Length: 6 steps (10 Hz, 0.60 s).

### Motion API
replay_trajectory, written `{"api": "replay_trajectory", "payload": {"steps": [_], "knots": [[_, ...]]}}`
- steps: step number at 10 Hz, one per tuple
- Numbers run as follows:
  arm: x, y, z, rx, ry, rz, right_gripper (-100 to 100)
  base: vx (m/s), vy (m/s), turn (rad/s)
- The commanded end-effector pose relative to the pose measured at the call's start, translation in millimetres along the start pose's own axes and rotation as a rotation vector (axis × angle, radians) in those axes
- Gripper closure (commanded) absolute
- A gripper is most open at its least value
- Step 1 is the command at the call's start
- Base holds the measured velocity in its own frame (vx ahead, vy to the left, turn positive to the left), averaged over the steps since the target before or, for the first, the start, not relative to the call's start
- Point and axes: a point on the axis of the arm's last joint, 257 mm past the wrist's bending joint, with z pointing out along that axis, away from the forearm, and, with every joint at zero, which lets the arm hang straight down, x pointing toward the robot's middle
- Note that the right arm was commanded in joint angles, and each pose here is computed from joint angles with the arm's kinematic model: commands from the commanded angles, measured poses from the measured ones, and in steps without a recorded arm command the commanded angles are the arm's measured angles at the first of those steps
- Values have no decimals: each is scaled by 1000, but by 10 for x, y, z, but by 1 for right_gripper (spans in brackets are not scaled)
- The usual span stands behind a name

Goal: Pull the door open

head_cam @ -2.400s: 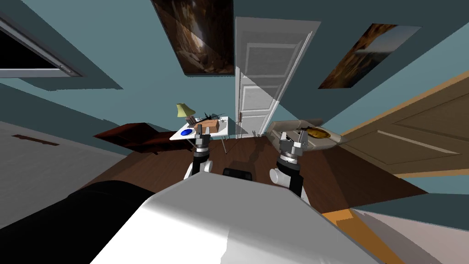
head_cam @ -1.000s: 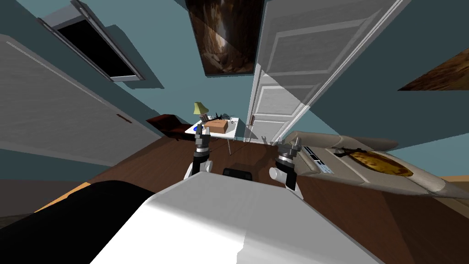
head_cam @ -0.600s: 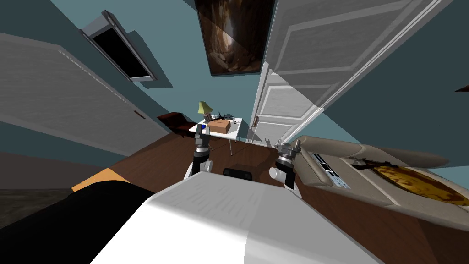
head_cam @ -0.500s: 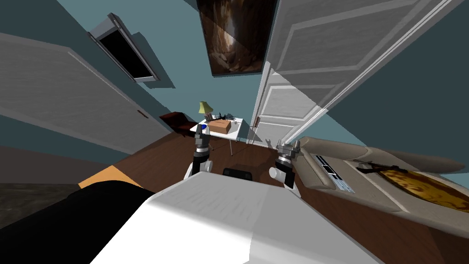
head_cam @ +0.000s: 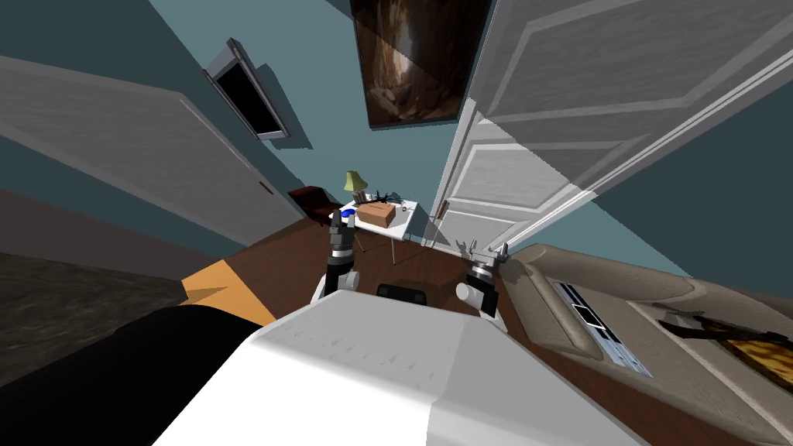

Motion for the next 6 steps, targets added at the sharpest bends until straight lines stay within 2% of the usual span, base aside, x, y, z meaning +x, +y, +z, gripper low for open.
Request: {"api": "replay_trajectory", "payload": {"steps": [1, 6], "knots": [[-144, -39, -26, 0, -31, 39, -100, 71, -60, 173], [-615, -128, -104, -8, -131, 146, -100, 64, -73, 214]]}}
